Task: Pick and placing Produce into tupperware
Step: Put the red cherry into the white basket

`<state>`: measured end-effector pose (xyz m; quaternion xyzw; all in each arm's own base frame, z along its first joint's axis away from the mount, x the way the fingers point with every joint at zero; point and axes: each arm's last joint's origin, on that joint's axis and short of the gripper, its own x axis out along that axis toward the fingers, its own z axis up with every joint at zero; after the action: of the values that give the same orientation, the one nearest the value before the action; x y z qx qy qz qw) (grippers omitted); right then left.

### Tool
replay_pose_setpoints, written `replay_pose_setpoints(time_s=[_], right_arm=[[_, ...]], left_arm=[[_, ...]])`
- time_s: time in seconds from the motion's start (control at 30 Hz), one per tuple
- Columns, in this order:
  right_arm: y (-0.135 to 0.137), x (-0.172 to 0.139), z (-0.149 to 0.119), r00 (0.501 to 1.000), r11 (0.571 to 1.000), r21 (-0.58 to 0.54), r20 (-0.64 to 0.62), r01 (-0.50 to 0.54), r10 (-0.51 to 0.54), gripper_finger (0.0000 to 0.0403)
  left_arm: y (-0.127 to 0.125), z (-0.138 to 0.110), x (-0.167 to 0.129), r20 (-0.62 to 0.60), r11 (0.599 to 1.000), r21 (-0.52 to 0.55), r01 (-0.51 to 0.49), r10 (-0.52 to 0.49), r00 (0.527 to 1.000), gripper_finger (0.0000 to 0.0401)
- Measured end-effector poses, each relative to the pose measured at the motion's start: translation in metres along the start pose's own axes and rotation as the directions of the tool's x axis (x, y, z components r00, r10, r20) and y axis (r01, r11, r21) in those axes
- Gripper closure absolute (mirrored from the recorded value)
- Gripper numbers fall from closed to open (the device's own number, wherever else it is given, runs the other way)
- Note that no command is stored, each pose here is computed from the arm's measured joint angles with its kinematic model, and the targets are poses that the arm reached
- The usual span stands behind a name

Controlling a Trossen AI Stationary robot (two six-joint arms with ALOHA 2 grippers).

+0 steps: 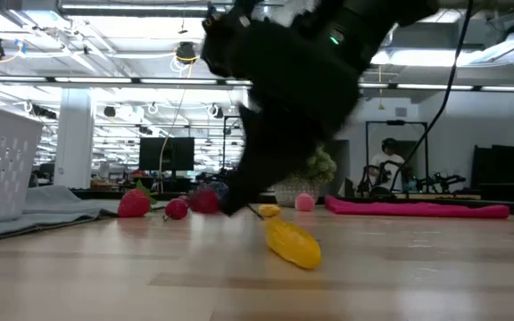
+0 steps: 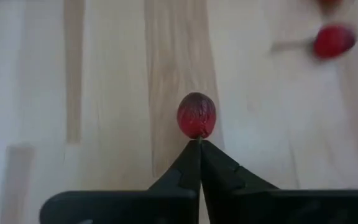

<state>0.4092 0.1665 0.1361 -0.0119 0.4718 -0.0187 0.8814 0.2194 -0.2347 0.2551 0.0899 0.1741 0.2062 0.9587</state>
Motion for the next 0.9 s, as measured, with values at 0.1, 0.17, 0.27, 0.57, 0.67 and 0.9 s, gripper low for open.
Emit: replay_pose_setpoints(time_s=[0.1, 0.17, 0.27, 0.57, 0.67, 0.9], right_arm=[[-0.001, -0.005, 0.014, 0.999, 1.0, -0.031, 0.041, 0.002, -0.001, 0.0382], [-0.001, -0.011, 0.028, 0.996, 0.998, -0.056, 0.092, 0.013, -0.008, 0.0391], [-0.001, -0.022, 0.05, 0.982, 0.996, -0.087, 0.188, 0.0, 0.016, 0.0388], [-0.009, -0.038, 0.095, 0.877, 0.98, -0.138, 0.44, -0.146, 0.193, 0.0391], [-0.015, -0.039, 0.102, 0.844, 0.972, -0.148, 0.483, -0.182, 0.232, 0.0388], [-0.026, -0.041, 0.112, 0.781, 0.954, -0.168, 0.549, -0.248, 0.299, 0.039]], left_arm=[[0.005, 0.006, -0.008, 0.006, 1.0, 0.005, 0.026, -0.026, 1.0, 0.0165], [0.009, 0.013, -0.017, 0.02, 0.999, 0.002, 0.05, -0.05, 0.999, 0.0165], [0.014, 0.025, -0.034, 0.058, 0.996, -0.007, 0.084, -0.084, 0.995, 0.0165], [0.022, 0.049, -0.081, 0.187, 0.994, -0.014, 0.109, -0.105, 0.977, 0.0165], [0.021, 0.047, -0.092, 0.219, 0.995, -0.006, 0.104, -0.101, 0.97, 0.0165], [0.021, 0.044, -0.106, 0.269, 0.997, -0.003, 0.078, -0.074, 0.96, 0.0165]])
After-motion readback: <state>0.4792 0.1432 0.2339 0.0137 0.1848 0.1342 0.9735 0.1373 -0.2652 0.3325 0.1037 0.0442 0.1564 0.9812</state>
